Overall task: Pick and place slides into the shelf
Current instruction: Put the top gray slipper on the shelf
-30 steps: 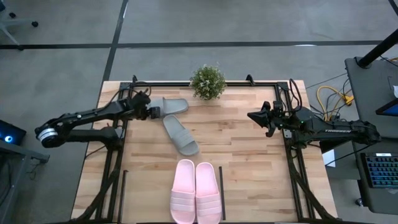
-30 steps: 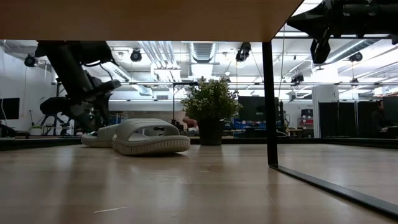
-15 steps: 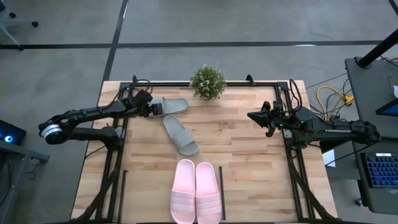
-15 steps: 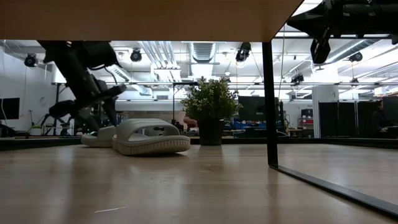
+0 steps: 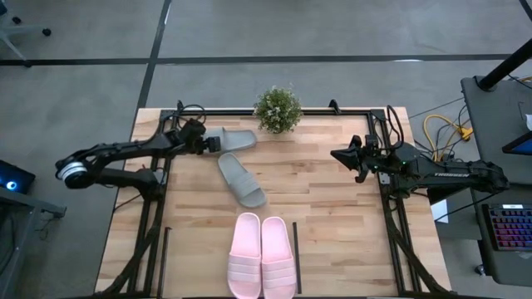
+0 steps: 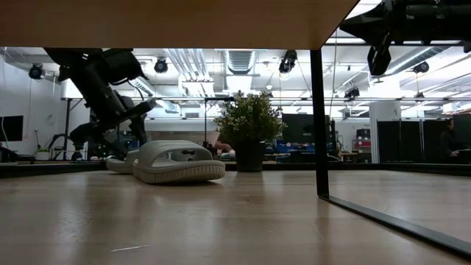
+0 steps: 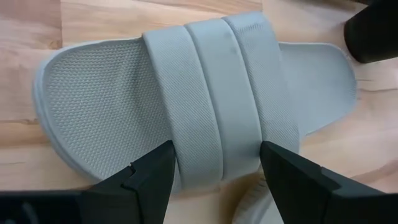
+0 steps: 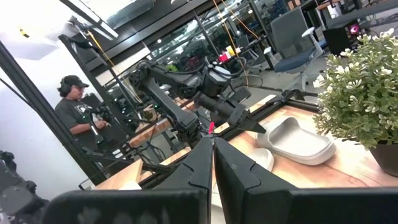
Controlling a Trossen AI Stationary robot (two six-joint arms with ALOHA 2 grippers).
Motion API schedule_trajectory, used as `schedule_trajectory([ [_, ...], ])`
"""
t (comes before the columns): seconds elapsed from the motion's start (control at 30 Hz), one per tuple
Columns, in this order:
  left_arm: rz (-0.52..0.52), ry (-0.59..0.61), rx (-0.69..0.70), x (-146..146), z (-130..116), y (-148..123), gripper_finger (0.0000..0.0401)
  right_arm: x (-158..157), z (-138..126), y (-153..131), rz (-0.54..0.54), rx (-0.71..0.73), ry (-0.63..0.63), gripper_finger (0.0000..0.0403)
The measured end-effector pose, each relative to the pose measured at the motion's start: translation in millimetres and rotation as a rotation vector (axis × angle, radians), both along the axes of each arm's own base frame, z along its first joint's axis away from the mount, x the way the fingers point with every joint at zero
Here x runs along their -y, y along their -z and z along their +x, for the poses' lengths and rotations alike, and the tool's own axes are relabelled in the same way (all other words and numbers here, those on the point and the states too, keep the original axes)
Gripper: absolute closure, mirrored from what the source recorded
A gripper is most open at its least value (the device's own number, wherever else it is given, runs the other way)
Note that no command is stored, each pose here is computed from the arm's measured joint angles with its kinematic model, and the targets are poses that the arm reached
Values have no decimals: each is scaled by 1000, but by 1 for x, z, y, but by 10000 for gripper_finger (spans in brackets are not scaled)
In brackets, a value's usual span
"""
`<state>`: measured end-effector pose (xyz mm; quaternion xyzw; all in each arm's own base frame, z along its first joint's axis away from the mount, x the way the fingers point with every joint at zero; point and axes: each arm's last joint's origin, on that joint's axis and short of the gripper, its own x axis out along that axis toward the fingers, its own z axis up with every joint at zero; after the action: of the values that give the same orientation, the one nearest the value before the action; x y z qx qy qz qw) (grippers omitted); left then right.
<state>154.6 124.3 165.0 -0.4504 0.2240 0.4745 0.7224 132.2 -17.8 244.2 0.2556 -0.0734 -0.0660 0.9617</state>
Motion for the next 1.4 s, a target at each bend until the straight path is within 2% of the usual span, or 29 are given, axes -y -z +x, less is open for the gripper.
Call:
schedule_trajectory([
  [0.2, 18, 8, 51, 5, -6, 9, 180, 0, 0, 0, -1, 0, 0, 394],
  [0.53, 55, -6, 318, 16, -16, 36, 180, 0, 0, 1, 1, -8, 0, 394],
  [0.87, 110, 2, 336, 15, -15, 31, 183, 0, 0, 1, 1, -8, 0, 394],
  [1.03, 120, -2, 326, 15, -16, 32, 235, 0, 0, 1, 1, -8, 3, 394],
  [1.3, 127, 0, 343, 15, -16, 29, 385, 0, 0, 1, 1, -9, 3, 394],
  [1.4, 134, 1, 353, 15, -16, 27, 392, 0, 0, 1, 1, -9, 3, 394],
])
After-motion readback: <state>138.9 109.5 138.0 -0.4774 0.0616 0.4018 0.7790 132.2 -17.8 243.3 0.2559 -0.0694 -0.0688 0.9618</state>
